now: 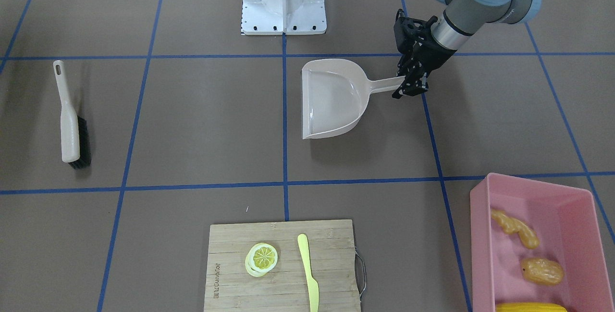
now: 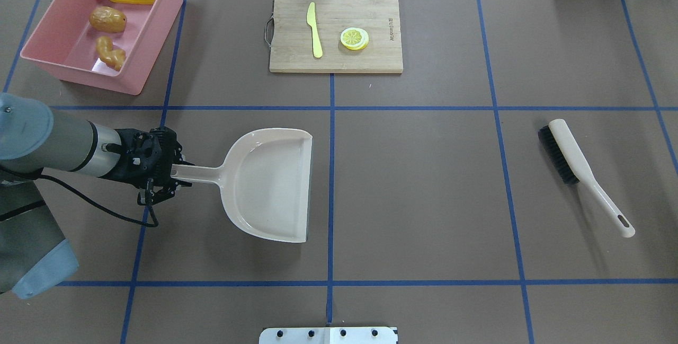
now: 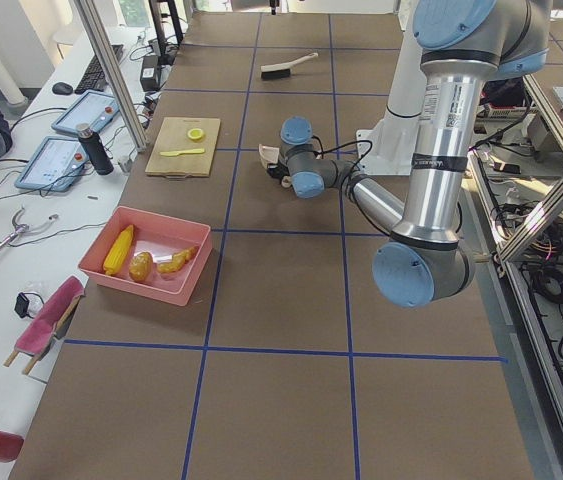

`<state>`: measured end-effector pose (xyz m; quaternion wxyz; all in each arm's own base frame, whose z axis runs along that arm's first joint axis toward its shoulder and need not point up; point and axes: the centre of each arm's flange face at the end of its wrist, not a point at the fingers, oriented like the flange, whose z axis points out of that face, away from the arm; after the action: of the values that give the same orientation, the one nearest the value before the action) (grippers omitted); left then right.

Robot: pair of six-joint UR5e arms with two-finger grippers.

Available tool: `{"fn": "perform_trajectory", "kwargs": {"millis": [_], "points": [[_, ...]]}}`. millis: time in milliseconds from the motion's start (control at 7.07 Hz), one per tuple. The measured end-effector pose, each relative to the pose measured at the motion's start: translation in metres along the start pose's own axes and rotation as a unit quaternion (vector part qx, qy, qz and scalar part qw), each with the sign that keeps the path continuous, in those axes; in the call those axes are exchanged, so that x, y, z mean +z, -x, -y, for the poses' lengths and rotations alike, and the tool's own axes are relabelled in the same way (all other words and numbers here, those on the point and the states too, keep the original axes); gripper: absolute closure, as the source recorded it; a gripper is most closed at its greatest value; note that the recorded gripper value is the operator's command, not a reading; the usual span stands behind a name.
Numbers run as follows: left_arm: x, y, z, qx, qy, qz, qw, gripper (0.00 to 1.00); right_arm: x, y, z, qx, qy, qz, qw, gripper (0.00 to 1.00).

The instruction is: Sweep and dump trash into bin

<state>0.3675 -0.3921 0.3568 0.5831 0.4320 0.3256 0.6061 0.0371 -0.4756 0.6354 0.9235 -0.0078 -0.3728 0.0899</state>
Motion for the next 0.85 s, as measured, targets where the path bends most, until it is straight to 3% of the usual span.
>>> {"fn": "perform_trajectory", "kwargs": {"millis": [424,566,707,849], "points": [[0.0051,-0.0017,-0.0040,-0.023,0.010,-0.008,0.9996,0.76,-0.0032,-0.0072,-0.0045,0.002,-0.004,-0.002,1.0000,0.00],[0.0064,-0.0019,-0.0050,-0.032,0.013,-0.009,0.9994,0.65,-0.0041,-0.0063,-0.0045,0.000,-0.005,-0.001,1.0000,0.00],[0.0068,-0.0022,-0.0045,-0.036,0.012,-0.011,0.9992,0.37,-0.0049,-0.0051,-0.0040,-0.001,-0.005,0.000,1.0000,0.00],[0.0055,-0.0028,-0.0024,-0.036,0.007,-0.011,0.9993,0.02,-0.0057,-0.0039,-0.0034,-0.002,-0.006,0.001,1.0000,0.00]]}}
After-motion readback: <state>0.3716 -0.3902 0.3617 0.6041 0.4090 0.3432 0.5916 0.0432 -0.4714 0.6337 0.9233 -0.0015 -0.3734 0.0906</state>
